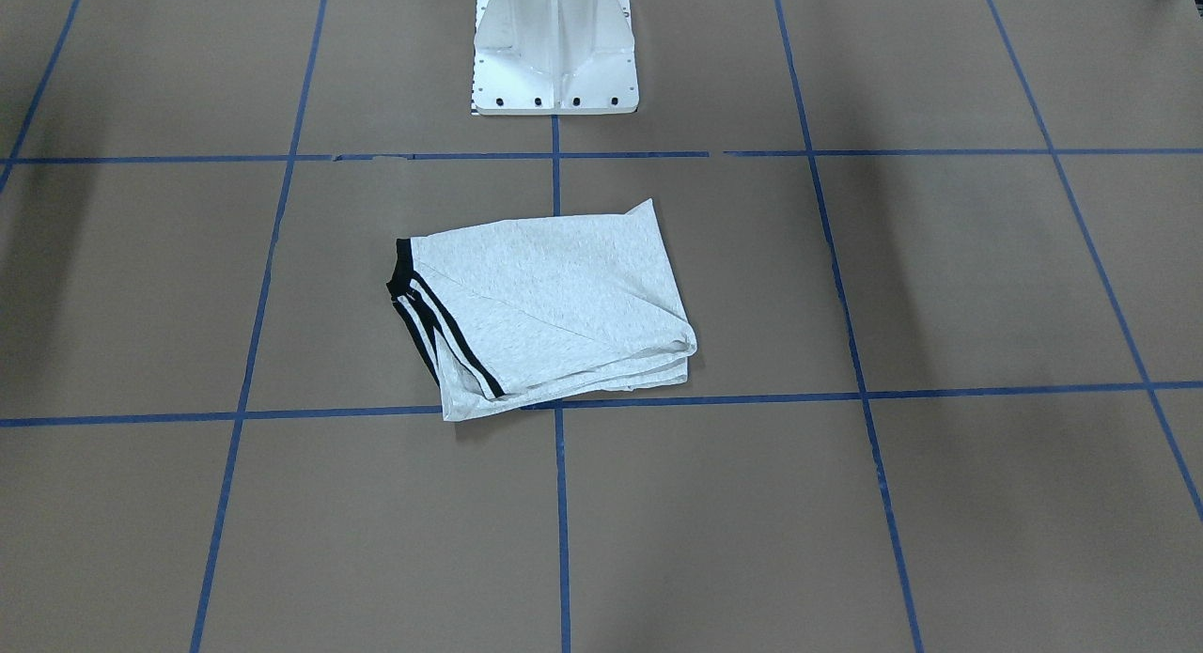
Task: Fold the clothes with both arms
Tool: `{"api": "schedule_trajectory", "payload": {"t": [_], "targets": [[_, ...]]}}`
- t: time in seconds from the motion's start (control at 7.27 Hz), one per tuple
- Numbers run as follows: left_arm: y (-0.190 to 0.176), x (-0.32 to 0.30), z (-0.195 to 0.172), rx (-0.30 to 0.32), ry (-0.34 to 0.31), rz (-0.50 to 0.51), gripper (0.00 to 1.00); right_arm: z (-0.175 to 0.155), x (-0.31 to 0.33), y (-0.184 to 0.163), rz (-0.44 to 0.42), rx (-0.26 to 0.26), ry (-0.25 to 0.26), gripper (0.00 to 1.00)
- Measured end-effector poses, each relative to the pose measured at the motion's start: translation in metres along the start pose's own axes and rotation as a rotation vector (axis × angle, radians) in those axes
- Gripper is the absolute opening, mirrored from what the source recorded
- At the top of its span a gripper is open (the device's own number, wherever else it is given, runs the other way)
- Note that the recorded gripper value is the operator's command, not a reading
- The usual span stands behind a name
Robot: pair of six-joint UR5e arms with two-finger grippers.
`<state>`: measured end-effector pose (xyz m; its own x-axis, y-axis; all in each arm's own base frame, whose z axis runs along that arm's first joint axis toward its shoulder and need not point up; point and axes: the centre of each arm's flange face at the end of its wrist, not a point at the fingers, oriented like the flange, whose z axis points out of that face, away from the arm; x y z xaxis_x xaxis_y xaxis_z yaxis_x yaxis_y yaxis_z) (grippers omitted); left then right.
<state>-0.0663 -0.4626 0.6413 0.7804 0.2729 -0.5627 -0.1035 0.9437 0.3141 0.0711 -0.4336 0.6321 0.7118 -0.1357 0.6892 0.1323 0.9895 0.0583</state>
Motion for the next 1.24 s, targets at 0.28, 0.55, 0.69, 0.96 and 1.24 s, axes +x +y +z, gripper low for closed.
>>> {"api": "schedule_trajectory", "payload": {"t": [0.28, 0.55, 0.69, 0.96, 1.24], "targets": [[-0.0012, 0.0077, 0.0004, 0.002, 0.069, -0.055, 1.0, 0.0011, 0.0022, 0.0, 0.047, -0.001, -0.003, 1.0], [-0.0019, 0.0108, -0.0009, 0.005, 0.086, -0.06, 1.0, 0.0023, 0.0056, 0.0041, 0.079, -0.003, -0.006, 1.0], [-0.0019, 0.0107, -0.0009, 0.005, 0.085, -0.06, 1.0, 0.0029, 0.0061, 0.0052, 0.084, -0.004, -0.009, 1.0], [-0.0018, 0.0102, -0.0008, 0.005, 0.079, -0.059, 1.0, 0.0016, 0.0053, 0.0047, 0.085, 0.0, -0.013, 1.0], [0.0003, 0.0085, 0.0015, 0.0, 0.079, -0.064, 1.0, -0.0008, 0.0043, 0.0023, 0.083, 0.006, -0.013, 1.0]]}}
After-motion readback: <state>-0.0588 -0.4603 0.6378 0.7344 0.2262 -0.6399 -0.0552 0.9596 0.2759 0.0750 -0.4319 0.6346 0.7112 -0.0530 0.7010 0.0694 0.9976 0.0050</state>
